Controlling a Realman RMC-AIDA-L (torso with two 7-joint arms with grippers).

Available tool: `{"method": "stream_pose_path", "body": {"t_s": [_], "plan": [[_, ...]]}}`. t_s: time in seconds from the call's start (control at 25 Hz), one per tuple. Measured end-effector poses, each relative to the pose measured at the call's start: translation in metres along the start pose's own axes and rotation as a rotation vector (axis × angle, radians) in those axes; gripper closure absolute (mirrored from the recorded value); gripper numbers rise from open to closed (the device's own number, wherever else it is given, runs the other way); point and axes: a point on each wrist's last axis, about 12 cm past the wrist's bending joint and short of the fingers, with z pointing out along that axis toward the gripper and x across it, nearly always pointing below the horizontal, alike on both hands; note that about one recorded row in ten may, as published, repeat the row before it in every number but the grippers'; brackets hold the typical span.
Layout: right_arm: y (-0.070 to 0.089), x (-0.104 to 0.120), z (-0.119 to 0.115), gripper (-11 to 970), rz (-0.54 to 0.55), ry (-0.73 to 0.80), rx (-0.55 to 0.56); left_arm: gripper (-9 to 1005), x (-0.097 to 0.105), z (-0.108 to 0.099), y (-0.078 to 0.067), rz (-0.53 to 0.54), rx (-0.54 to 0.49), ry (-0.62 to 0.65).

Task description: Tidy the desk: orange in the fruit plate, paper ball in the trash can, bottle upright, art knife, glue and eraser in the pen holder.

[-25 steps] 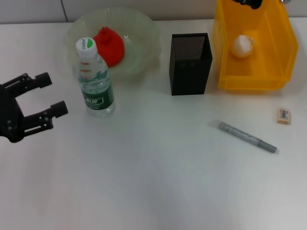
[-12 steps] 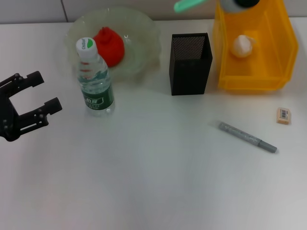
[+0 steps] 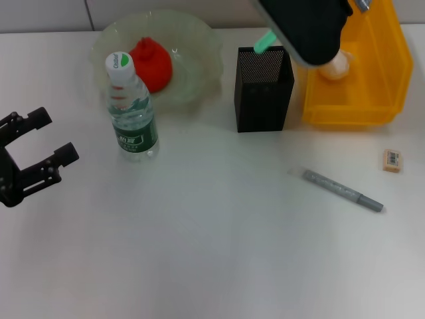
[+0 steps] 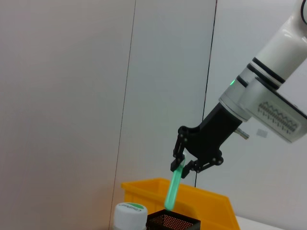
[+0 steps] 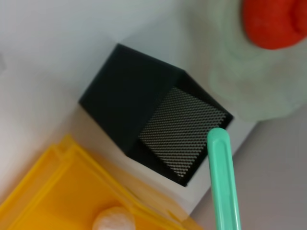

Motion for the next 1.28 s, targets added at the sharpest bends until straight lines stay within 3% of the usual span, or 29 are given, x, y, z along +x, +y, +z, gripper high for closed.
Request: {"method": "stream_pose_path", "body": {"t_s": [0.32,0.64,1.0,1.12,1.28], "plan": [[0.008,-0.017,0.011,784,-0.127,0.079,-0.068,195,0.004,-0.004,-0.004,-0.002,-0.005,-0.005],[0.007,-0.031,0.014,763,-0.089,0.113,-0.047,195,0.007,-0.003,-0.006,0.002,-0.004,-0.011],[0.001,-0.032,0.012,410,-0.054,0.087,-0.013,194,0.008,-0.005,-0.006,0.001,-0.007,-0.011],[-0.002,-0.022,0.004,300,0.032,0.046,0.023,194,0.008,-0.005,-0.007,0.000,-0.006,-0.009],[-0.002,0.006,-0.016,301,0.219,-0.029,0.098,194,0.007,-0.006,-0.007,-0.002,0.002,-0.010]]}}
